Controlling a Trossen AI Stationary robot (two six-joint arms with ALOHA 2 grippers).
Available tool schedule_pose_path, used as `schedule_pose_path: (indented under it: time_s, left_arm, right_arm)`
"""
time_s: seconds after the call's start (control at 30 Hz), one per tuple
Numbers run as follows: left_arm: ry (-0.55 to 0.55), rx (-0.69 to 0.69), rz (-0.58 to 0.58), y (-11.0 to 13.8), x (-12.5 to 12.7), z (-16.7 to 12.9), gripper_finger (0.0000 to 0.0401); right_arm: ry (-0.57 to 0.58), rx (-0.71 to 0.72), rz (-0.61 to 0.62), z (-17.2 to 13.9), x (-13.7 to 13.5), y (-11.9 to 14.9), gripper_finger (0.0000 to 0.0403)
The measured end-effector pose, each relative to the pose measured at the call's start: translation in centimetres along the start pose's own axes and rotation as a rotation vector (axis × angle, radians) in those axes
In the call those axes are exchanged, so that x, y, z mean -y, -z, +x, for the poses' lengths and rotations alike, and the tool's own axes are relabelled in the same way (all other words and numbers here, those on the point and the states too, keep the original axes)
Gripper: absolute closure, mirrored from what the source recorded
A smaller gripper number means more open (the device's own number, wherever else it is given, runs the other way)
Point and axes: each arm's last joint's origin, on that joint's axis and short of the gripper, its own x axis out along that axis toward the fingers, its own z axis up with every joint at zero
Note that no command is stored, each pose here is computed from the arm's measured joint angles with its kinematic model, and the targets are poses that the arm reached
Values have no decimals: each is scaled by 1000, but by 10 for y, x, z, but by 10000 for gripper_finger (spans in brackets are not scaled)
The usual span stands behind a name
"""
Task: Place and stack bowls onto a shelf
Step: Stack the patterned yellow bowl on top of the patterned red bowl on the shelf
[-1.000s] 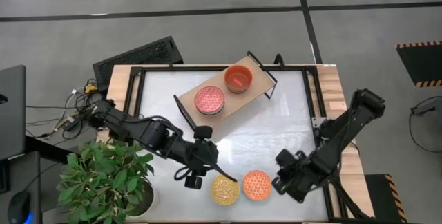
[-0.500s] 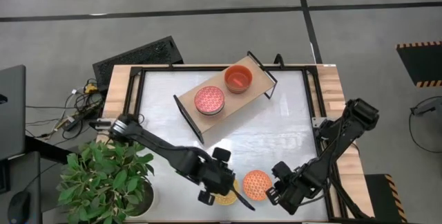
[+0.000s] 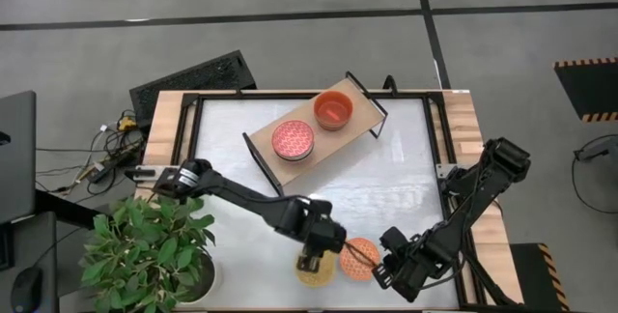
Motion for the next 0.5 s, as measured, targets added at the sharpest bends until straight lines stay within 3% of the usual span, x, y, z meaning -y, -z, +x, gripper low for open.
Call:
schedule_pose_path:
  time_s: [0.13, 0.5]
  left_arm:
    - [15, 22, -75, -3, -4, 0, 236]
    - [66, -16, 60, 2, 14, 27, 236]
  right_arm:
    - [0, -2, -10, 0, 1, 2, 330]
    - [6, -5, -29, -1, 2, 5, 330]
